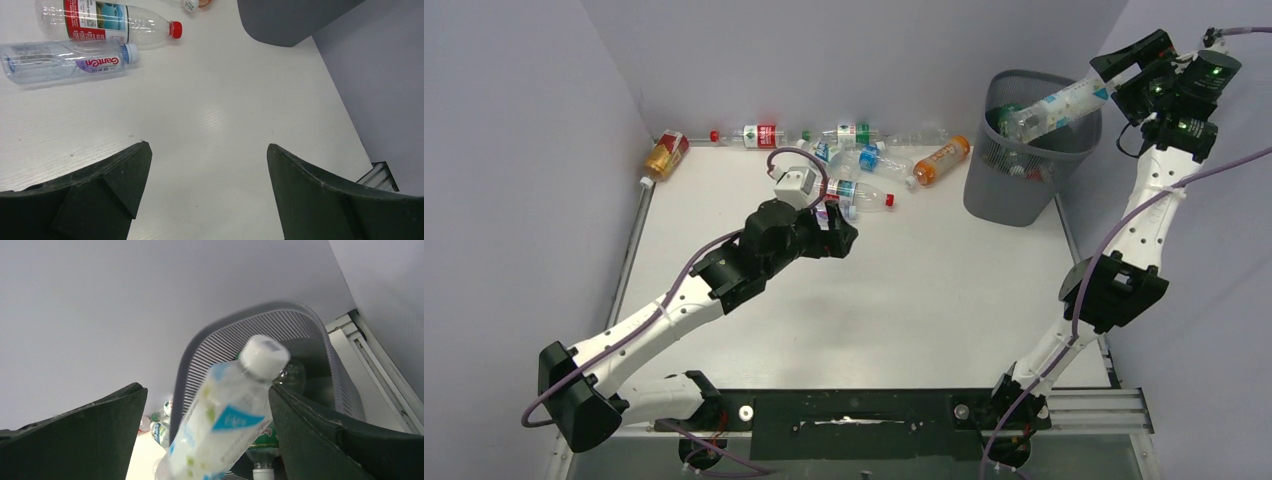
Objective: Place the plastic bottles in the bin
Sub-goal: Place the plastic bottle in the trash bin.
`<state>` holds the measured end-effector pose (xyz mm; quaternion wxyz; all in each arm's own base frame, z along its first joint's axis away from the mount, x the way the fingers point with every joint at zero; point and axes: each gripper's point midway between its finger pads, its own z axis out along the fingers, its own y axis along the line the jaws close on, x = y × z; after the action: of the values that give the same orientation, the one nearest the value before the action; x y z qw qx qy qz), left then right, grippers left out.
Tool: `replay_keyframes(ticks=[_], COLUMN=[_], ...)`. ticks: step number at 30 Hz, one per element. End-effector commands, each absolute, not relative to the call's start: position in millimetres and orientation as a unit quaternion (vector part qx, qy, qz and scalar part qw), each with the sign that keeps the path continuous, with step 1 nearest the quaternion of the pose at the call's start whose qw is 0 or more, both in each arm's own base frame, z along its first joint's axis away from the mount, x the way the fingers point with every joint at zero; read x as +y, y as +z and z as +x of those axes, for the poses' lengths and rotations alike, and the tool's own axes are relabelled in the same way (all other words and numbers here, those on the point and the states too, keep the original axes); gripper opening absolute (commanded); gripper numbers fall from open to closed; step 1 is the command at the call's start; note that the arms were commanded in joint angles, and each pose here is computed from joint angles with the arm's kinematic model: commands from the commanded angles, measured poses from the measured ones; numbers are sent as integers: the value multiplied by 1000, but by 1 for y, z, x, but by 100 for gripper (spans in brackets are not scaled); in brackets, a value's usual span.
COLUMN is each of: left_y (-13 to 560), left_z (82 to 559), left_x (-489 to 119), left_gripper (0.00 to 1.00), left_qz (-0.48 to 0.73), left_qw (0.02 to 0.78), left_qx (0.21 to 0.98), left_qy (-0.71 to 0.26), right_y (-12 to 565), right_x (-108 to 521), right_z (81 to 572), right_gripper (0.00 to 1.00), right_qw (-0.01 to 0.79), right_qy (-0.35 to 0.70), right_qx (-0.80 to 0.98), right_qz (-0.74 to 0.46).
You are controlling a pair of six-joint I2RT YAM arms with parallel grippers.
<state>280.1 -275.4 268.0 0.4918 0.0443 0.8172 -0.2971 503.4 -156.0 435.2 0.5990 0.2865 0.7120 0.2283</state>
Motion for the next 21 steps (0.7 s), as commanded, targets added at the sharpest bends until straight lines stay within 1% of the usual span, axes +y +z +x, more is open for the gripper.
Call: replay_keyframes(ticks=[1,5,13,17,21], left_y=[281,271,257,240,218], left_z=[280,284,298,319,351], left_x=[-273,-275,-281,-275,-266], left_gripper=[87,87,87,88,88], left_qz=[43,37,34,18,-2], left_qw=[501,488,467,450,432], left_qx=[806,815,832,847,862], left_qy=[-312,-311,-298,-282,-265], right_y=[453,465,476,477,468], right_x=[-142,-134,-108,-83,-43], right_z=[501,487,450,421,397], right_gripper=[98,98,98,98,98], right_qw=[617,629,621,619,606], right_qy=[222,217,229,238,253], right_qx=[715,710,718,721,733], right_qz=[243,232,215,200,176])
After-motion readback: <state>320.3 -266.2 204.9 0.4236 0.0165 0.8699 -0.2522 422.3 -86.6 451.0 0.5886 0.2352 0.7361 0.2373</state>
